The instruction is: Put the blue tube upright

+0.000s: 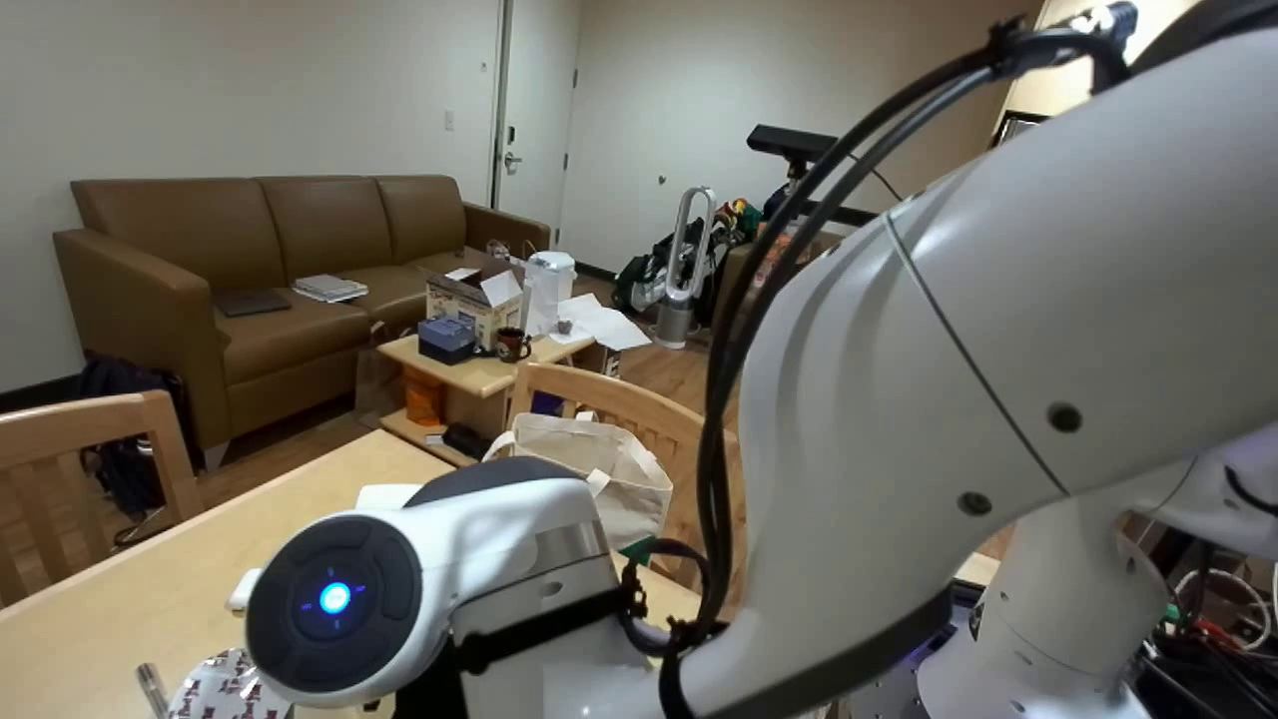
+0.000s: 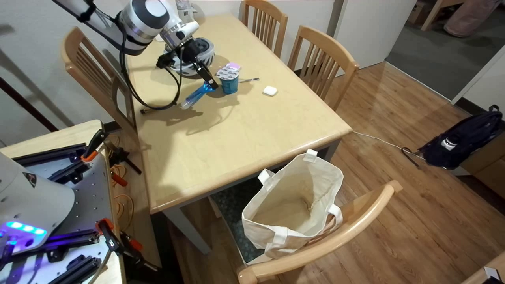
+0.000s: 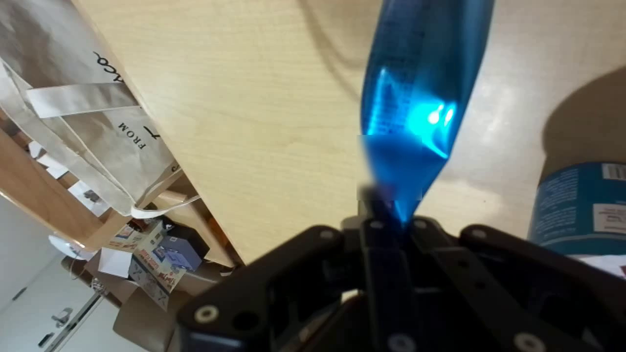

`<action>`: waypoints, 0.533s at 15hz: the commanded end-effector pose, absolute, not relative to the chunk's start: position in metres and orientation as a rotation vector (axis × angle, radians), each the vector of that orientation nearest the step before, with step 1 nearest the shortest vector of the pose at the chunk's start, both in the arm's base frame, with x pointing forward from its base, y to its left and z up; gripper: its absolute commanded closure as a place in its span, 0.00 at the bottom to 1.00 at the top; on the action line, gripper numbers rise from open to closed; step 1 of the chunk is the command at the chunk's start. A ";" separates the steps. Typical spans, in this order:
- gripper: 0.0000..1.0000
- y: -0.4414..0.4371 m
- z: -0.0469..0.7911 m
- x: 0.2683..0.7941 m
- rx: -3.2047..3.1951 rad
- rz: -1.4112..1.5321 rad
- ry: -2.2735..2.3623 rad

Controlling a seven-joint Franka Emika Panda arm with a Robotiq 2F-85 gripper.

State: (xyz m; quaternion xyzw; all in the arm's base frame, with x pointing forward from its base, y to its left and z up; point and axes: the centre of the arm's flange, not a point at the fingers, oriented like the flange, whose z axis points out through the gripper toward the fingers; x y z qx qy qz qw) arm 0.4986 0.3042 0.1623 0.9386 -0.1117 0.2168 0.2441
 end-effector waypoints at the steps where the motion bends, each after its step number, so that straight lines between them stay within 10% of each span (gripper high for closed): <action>1: 1.00 0.318 0.155 0.486 2.441 0.632 -0.306; 8: 1.00 0.330 0.135 0.465 2.376 0.655 -0.275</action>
